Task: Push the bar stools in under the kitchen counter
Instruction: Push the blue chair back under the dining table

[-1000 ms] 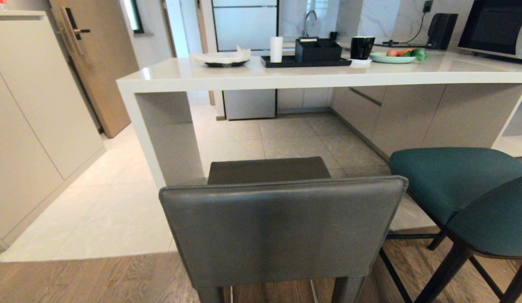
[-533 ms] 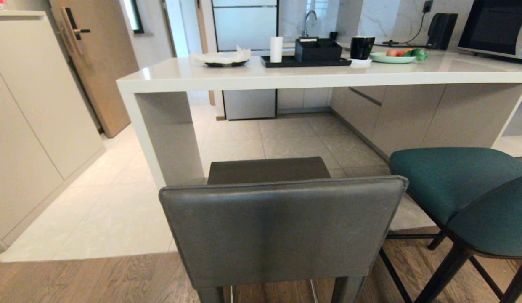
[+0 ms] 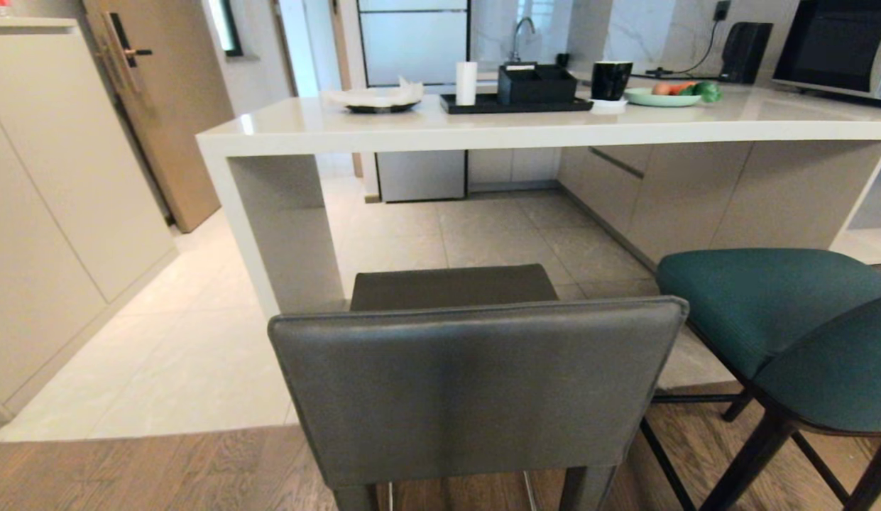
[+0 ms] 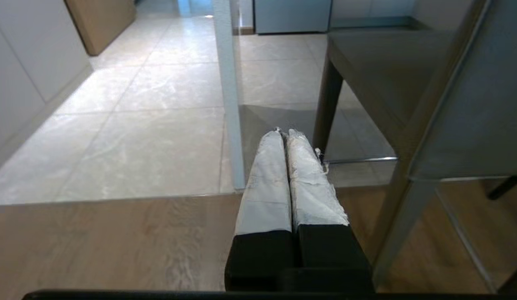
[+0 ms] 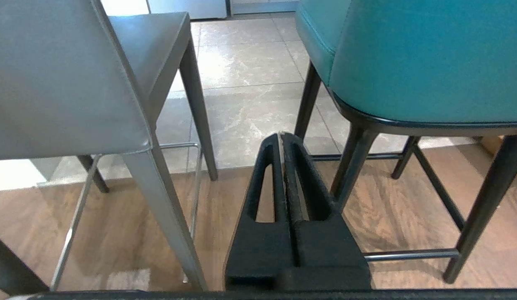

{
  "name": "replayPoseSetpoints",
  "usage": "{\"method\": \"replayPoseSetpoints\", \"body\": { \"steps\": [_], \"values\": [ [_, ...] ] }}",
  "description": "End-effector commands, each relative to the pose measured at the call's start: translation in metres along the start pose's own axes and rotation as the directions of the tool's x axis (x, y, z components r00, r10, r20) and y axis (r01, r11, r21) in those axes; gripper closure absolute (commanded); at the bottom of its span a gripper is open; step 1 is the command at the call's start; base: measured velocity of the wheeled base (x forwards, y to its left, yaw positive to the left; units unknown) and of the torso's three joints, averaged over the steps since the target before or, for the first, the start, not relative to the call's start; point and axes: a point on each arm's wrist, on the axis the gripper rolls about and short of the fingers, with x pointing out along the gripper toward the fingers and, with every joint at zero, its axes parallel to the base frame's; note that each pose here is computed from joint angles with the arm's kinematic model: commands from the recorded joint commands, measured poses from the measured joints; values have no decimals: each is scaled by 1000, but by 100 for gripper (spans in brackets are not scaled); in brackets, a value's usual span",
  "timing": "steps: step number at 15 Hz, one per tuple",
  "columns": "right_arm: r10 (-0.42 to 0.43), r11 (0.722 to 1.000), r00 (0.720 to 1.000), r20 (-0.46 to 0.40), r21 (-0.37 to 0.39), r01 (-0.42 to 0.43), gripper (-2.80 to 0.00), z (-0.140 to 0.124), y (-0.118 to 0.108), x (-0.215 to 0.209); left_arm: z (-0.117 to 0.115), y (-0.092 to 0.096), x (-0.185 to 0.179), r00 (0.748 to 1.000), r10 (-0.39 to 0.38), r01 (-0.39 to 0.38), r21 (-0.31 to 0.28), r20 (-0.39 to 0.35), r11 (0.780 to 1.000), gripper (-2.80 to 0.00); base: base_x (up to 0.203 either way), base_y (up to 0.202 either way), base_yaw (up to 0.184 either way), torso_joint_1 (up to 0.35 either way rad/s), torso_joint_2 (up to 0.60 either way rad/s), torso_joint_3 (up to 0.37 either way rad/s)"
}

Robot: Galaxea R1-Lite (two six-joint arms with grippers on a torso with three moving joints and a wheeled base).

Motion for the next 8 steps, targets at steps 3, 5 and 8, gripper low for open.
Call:
{"method": "replayPoseSetpoints", "body": {
  "steps": [3,5,8],
  "values": [
    [1,1000,1000,-1,1,-1,0,0,0,0,-6,0,2,1000,-1,1,-1,-25,1000,0,0,0,0,0,0,0],
    [1,1000,1000,-2,1,-1,0,0,0,0,-6,0,2,1000,-1,1,-3,-25,1000,0,0,0,0,0,0,0],
    [0,1000,1000,-1,1,0,0,0,0,0,-6,0,2,1000,-1,1,0,-24,1000,0,-132,0,0,6,1,0]
  ]
}}
